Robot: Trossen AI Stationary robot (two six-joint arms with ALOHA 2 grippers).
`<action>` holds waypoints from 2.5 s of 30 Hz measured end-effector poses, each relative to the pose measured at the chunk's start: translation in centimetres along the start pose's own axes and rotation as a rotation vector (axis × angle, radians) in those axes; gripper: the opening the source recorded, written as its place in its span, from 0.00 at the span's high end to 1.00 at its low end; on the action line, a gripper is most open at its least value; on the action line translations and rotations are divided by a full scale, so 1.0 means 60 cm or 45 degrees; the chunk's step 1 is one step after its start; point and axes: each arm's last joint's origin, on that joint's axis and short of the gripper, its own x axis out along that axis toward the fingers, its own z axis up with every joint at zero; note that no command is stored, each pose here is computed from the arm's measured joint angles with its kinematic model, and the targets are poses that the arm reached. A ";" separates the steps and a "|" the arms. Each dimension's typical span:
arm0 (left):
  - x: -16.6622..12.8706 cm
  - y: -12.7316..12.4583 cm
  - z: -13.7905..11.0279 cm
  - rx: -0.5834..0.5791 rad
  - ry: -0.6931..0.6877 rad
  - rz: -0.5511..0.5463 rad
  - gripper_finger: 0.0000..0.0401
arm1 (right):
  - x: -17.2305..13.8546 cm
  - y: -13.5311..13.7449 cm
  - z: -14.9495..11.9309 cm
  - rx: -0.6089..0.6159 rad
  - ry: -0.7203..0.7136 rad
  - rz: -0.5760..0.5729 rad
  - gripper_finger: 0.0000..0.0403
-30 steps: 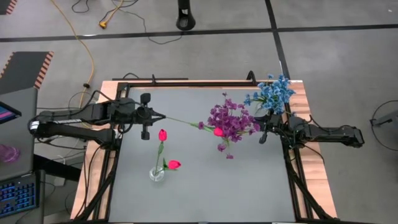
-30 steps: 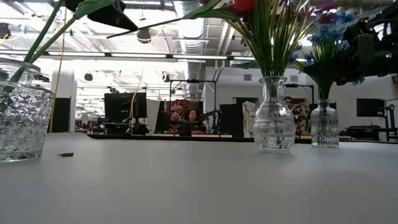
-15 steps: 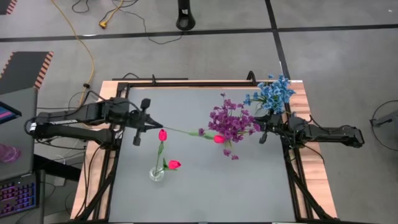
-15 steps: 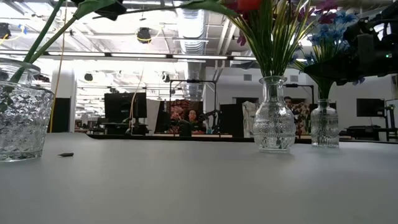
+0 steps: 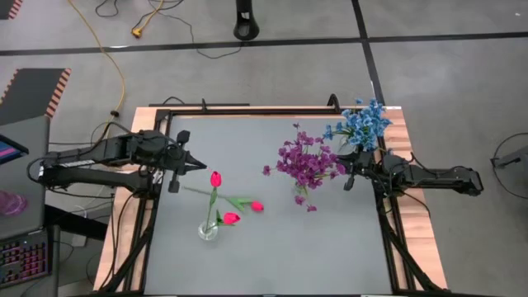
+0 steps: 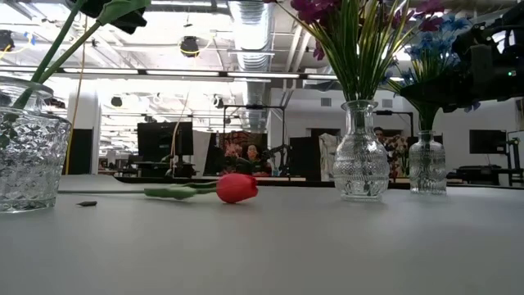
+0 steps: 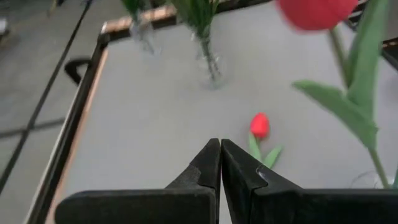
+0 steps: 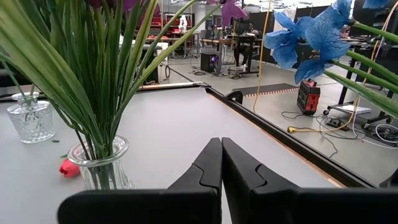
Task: Sort flowers into vase by color
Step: Put the pink tulip into the bottom transparent vase
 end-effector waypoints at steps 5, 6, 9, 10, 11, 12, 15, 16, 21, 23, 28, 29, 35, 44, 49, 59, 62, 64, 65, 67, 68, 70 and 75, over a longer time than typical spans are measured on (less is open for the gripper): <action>0.009 0.000 -0.007 -0.179 0.085 0.006 1.00 | 0.000 0.000 0.000 0.000 0.000 0.000 0.92; 0.014 0.000 -0.007 -0.215 0.102 0.004 1.00 | 0.000 0.000 0.000 0.000 -0.001 0.000 0.92; 0.037 0.001 -0.011 -0.280 0.196 -0.012 1.00 | 0.000 0.000 0.000 0.000 0.000 0.000 0.92; 0.046 0.001 -0.013 -0.287 0.238 -0.019 1.00 | 0.000 0.000 0.000 0.000 0.000 0.000 0.92; 0.055 0.001 -0.016 -0.297 0.280 -0.024 1.00 | 0.000 0.000 0.000 0.000 0.000 0.000 0.92; 0.065 0.001 -0.018 -0.306 0.321 -0.030 1.00 | 0.000 0.000 0.000 0.000 0.000 -0.001 0.92; 0.095 0.001 -0.029 -0.322 0.468 -0.054 1.00 | 0.000 0.000 0.000 0.000 0.000 0.000 0.92; 0.105 0.001 -0.032 -0.327 0.510 -0.060 1.00 | 0.000 0.000 0.000 0.000 0.000 0.000 0.92; 0.151 0.001 -0.047 -0.393 0.662 -0.070 0.97 | 0.000 0.000 0.000 0.000 0.000 0.000 0.92; 0.166 0.000 -0.053 -0.410 0.719 -0.087 0.94 | 0.000 0.000 0.000 0.000 0.000 0.000 0.92; 0.203 -0.005 -0.068 -0.428 0.814 -0.197 0.84 | 0.000 0.000 0.000 0.000 -0.001 0.000 0.92; 0.211 -0.005 -0.071 -0.422 0.829 -0.210 0.82 | 0.000 0.000 0.000 0.000 0.000 0.000 0.92; 0.249 -0.008 -0.091 -0.369 0.918 -0.250 0.75 | 0.000 0.000 0.000 0.000 0.000 0.000 0.92; 0.299 -0.011 -0.116 -0.354 0.968 -0.269 0.74 | 0.000 0.000 0.000 -0.001 0.001 0.000 0.92; 0.321 -0.012 -0.128 -0.348 0.981 -0.276 0.74 | 0.000 0.000 0.000 0.000 0.000 0.000 0.92; 0.347 -0.016 -0.145 -0.372 0.995 -0.323 0.74 | 0.000 0.000 0.000 0.000 0.000 0.000 0.92; 0.348 -0.016 -0.144 -0.365 0.984 -0.321 0.74 | 0.000 0.000 0.000 0.000 0.000 0.000 0.92; 0.349 -0.016 -0.144 -0.362 0.983 -0.313 0.75 | 0.000 0.000 0.000 0.000 0.000 0.000 0.92; 0.349 -0.016 -0.144 -0.359 0.984 -0.311 0.75 | 0.000 0.000 0.000 0.000 0.000 0.000 0.92; 0.349 -0.019 -0.143 -0.342 0.984 -0.310 0.75 | 0.000 0.000 0.000 0.000 0.000 0.000 0.92; 0.349 -0.021 -0.143 -0.324 0.985 -0.308 0.75 | 0.000 0.000 0.000 0.000 0.000 0.000 0.92; 0.350 -0.027 -0.141 -0.280 0.989 -0.298 0.75 | 0.000 0.000 0.000 0.000 0.000 0.000 0.92; 0.350 -0.044 -0.138 -0.171 1.003 -0.246 0.75 | 0.000 0.000 0.000 0.000 0.000 0.000 0.92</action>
